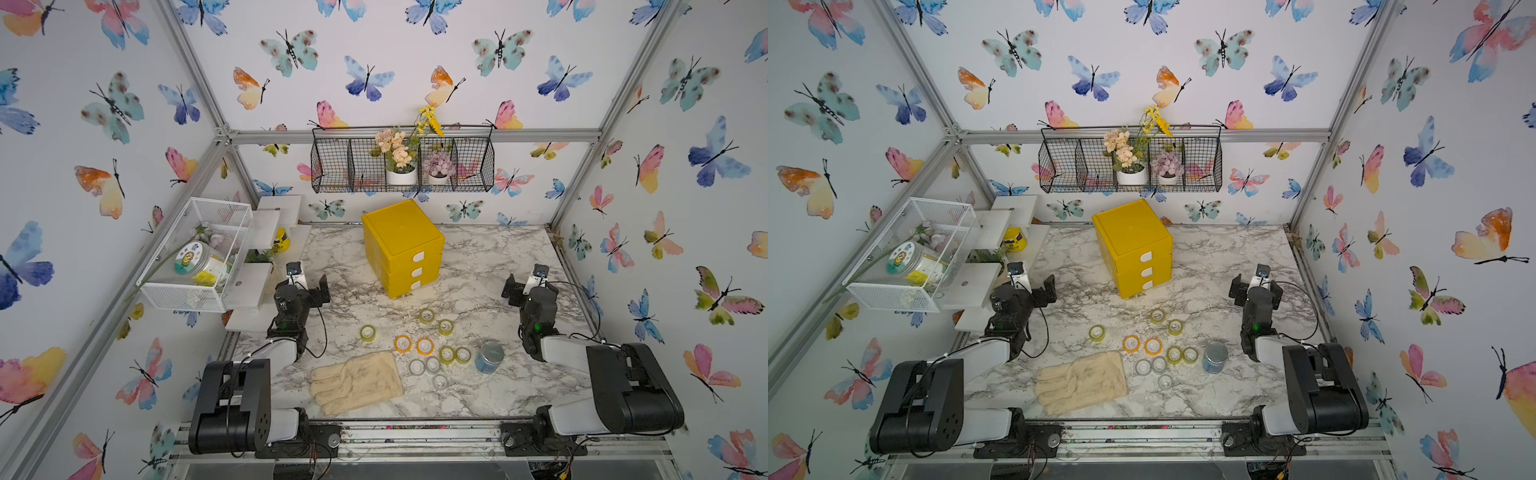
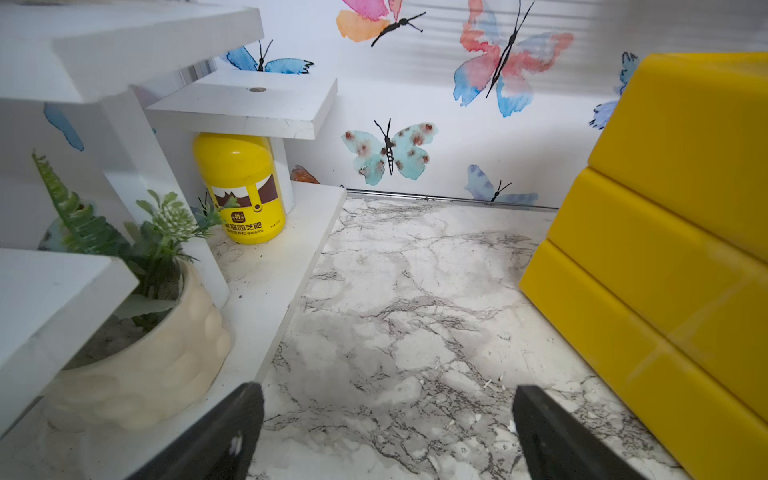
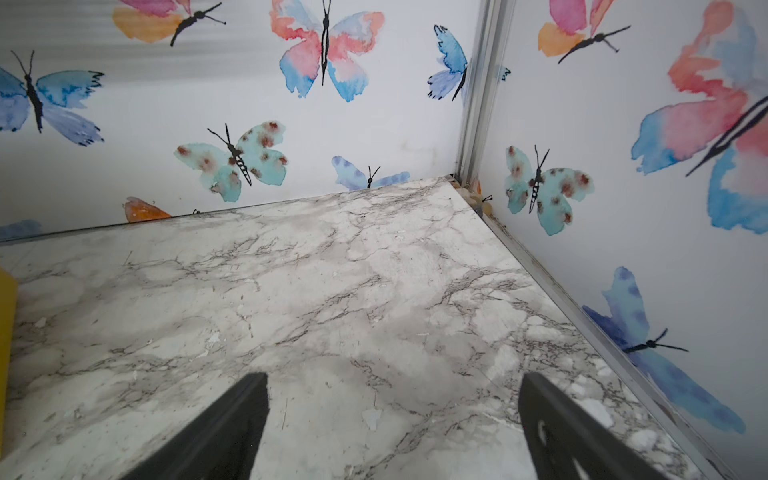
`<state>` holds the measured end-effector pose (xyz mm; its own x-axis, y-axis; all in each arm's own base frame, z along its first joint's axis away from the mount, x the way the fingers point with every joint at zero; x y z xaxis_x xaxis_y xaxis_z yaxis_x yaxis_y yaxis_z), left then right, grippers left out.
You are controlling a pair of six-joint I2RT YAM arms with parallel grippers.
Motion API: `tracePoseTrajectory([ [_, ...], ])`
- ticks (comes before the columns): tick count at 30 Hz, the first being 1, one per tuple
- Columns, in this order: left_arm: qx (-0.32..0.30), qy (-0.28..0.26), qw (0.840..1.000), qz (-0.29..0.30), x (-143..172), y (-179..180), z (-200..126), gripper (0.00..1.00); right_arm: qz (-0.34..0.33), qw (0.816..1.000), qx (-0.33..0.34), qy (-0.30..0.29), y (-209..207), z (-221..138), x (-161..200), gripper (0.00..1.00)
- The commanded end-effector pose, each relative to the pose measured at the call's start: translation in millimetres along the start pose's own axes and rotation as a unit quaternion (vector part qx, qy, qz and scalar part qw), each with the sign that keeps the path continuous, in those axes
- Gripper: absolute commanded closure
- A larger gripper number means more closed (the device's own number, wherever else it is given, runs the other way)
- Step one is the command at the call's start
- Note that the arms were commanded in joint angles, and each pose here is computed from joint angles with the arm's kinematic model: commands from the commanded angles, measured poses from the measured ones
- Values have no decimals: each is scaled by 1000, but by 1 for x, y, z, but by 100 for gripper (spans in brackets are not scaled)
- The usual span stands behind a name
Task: Place the transparent tape into the drawer according to color
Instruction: Open the drawer in the storage box.
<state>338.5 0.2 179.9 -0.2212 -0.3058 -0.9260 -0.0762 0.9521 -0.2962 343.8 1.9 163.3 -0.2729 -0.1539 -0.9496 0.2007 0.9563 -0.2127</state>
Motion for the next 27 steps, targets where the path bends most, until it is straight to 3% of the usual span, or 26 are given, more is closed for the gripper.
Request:
tracePoseTrajectory([
  [1, -31, -19, 998, -44, -12, 4, -12, 1, 16, 997, 39, 59, -11, -5, 14, 1],
  [3, -54, -48, 992, -99, -29, 7, -15, 1, 39, 996, 58, 50, -16, -7, 4, 1],
  [5, -138, -64, 967, -202, -42, 22, -16, 1, 99, 988, 102, 53, -26, -7, -2, 1],
  [6, -210, -70, 942, -252, -43, 36, -22, 1, 141, 980, 128, 64, -30, -7, -2, 1],
  [7, -295, -72, 898, -318, -40, 51, -31, 2, 189, 964, 163, 90, -36, -8, 2, 1],
  [8, -328, -67, 880, -336, -41, 59, -34, 2, 205, 956, 174, 113, -36, -8, 3, 1],
  [10, -300, -34, 899, -318, -46, 55, -25, 1, 185, 968, 117, 126, -24, -2, -2, 1],
  [12, -274, -9, 906, -323, -46, 48, -21, 1, 198, 968, 86, 131, -16, 0, -2, 1],
  [16, -143, 71, 935, -316, -50, 12, -9, 1, 215, 968, -12, 125, 3, -3, -11, 2],
  [21, -41, 152, 949, -272, -52, -49, 1, 1, 232, 948, -160, 150, 34, -11, -28, 2],
  [27, 96, 209, 951, -206, -49, -139, 5, 1, 244, 911, -316, 104, 62, -29, -50, 8],
])
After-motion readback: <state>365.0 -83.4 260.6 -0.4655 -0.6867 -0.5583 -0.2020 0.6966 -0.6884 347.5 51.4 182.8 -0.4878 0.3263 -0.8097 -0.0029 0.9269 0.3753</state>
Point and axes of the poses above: each gripper's point midway between its finger pads, its own z axis out along the fingers, its own y axis along the line the jaws close on, x = y × z, the point moved 6 cm from there along -z, back along the fingers, and after that the axes turned 13 degrees about -z, right-handed, at the moved point
